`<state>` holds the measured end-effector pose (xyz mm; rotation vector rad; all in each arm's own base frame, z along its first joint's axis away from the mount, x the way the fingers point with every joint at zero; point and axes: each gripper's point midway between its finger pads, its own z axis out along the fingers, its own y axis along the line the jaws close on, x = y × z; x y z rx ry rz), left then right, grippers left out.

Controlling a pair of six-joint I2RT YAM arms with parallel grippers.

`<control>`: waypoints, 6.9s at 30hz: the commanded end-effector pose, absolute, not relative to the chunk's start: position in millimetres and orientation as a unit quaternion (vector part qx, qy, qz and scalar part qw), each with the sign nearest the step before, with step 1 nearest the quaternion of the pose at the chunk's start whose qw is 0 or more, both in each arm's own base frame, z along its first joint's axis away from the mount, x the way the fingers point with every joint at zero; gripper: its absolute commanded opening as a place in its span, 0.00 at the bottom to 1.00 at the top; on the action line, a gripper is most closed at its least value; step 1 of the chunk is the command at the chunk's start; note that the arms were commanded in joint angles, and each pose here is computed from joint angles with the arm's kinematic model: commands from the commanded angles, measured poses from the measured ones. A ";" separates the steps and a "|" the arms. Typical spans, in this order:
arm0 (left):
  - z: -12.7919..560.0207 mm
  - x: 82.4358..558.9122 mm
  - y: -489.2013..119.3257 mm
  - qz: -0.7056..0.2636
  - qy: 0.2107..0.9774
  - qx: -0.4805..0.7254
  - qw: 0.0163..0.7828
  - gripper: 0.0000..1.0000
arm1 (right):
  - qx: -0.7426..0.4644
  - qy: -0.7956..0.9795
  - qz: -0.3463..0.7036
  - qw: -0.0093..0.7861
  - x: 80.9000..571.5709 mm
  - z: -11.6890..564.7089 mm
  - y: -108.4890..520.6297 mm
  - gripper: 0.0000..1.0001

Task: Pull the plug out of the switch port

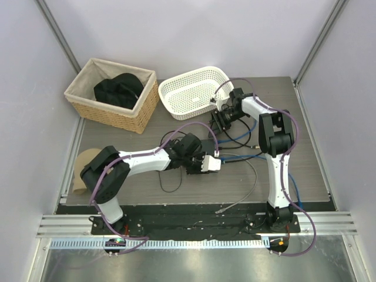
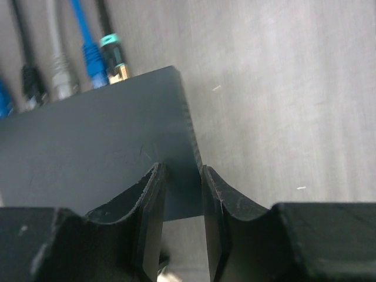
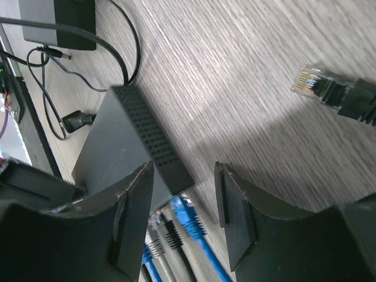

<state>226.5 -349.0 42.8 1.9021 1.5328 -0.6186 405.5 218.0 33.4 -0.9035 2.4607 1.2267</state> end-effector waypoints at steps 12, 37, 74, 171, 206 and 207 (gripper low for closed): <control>74.8 282.9 -254.2 -0.069 0.687 0.636 0.344 0.37 | -0.249 0.856 0.452 0.036 344.6 32.0 215.8 0.54; 59.8 286.4 -299.6 -0.291 0.838 0.409 0.216 0.00 | -0.206 0.889 0.410 0.016 333.3 15.3 192.5 0.58; 20.4 284.5 -302.1 -0.231 0.848 0.434 0.196 0.00 | -0.129 0.924 0.358 -0.027 334.8 -41.0 177.5 0.27; 12.7 282.2 -315.0 -0.213 0.835 0.463 0.207 0.00 | -0.137 0.928 0.346 -0.004 334.2 -32.1 170.4 0.34; 9.0 285.6 -323.6 -0.218 0.835 0.461 0.205 0.00 | -0.215 0.958 0.170 -0.083 262.7 -66.6 157.2 0.01; 9.1 285.7 -323.3 -0.217 0.835 0.462 0.205 0.00 | -0.214 0.959 0.169 -0.082 264.1 -66.0 156.5 0.01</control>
